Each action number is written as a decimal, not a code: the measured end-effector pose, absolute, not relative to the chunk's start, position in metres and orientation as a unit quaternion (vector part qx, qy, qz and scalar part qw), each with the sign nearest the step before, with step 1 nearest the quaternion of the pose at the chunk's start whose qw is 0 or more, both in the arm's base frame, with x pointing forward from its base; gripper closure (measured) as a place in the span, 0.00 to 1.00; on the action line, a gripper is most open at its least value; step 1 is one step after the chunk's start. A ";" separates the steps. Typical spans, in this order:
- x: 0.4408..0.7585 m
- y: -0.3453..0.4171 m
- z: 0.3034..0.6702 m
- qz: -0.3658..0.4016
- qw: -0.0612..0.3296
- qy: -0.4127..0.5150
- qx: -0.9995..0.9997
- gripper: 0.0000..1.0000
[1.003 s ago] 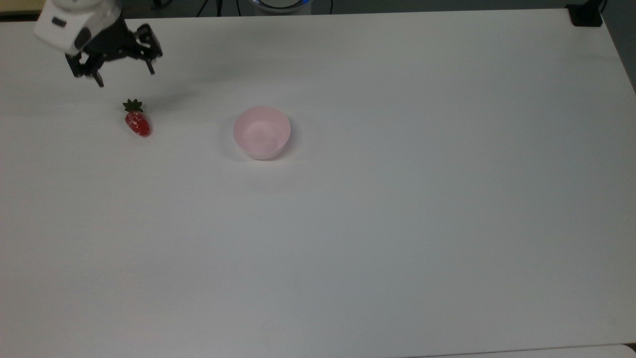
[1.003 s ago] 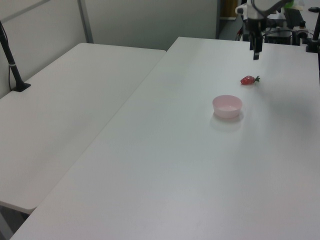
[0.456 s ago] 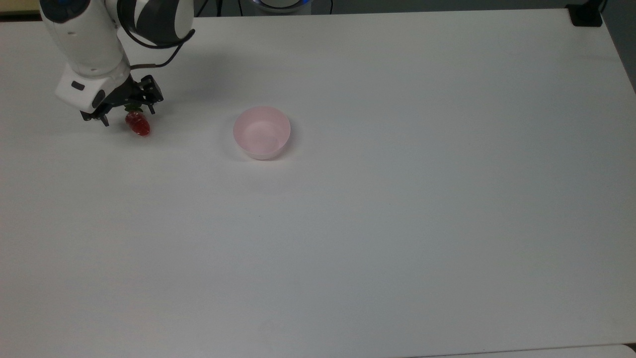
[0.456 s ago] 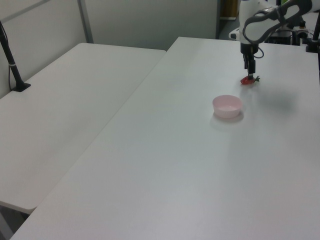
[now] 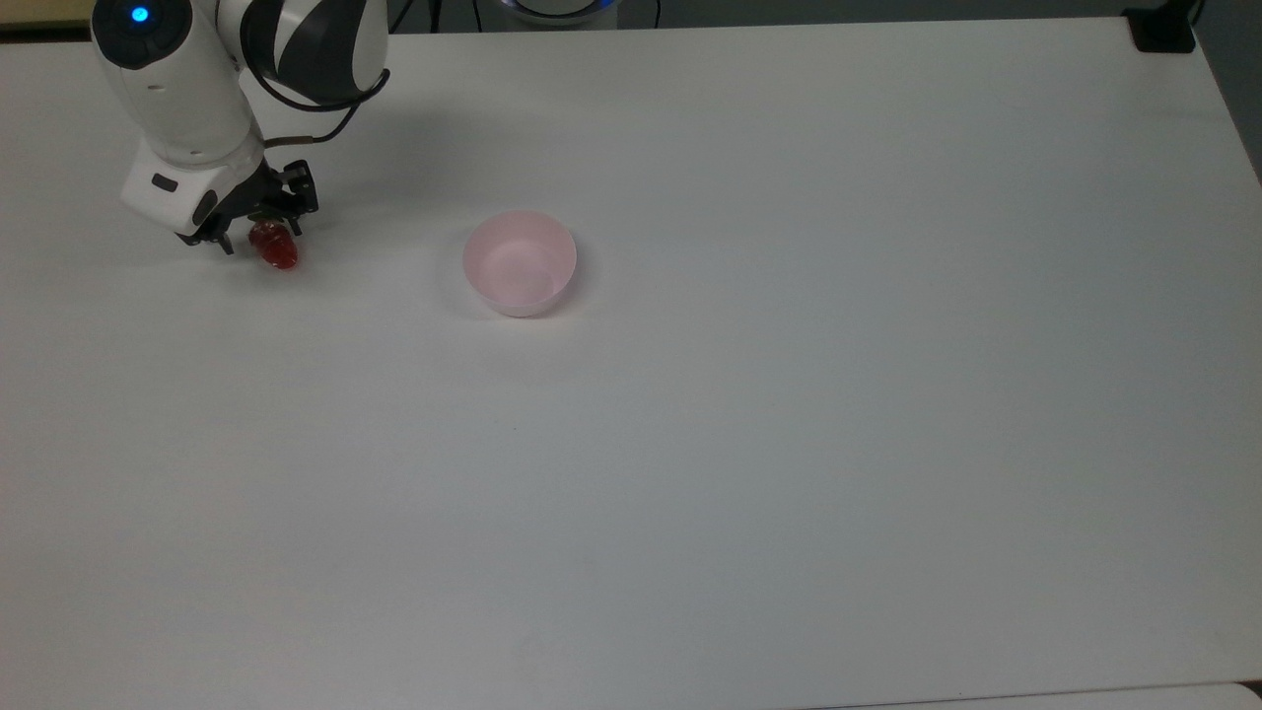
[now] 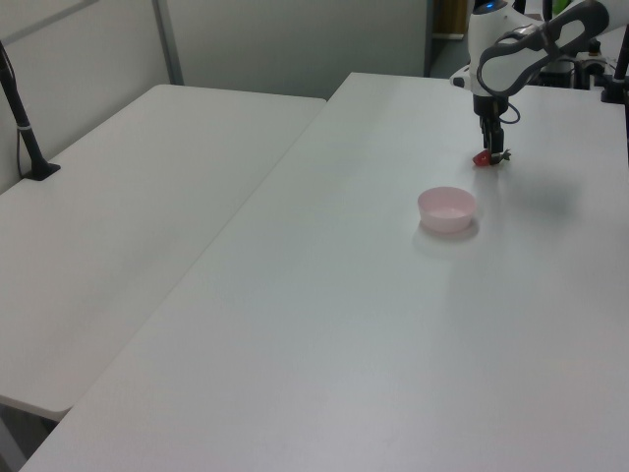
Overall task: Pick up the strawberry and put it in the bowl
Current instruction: 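Carry the held strawberry over the pink bowl and lower it in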
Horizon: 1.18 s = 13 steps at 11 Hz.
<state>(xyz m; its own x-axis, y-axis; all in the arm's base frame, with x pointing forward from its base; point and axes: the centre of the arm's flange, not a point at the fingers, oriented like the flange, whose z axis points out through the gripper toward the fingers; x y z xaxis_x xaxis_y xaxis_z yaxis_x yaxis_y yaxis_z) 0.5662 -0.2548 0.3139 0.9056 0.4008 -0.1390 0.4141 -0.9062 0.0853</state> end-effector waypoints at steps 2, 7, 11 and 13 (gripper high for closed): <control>0.567 -0.253 0.314 -0.058 0.057 0.201 0.976 0.53; 0.571 -0.241 0.317 -0.058 0.054 0.205 0.976 0.57; 0.575 -0.177 0.371 -0.069 0.034 0.242 0.967 0.57; 0.583 -0.126 0.391 -0.060 0.030 0.245 0.967 0.57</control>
<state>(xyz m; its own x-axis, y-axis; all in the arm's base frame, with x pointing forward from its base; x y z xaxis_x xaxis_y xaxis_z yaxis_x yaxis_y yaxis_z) 0.5830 -0.1260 0.3908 0.8726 0.4704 -0.1313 0.4777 -0.8780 0.0293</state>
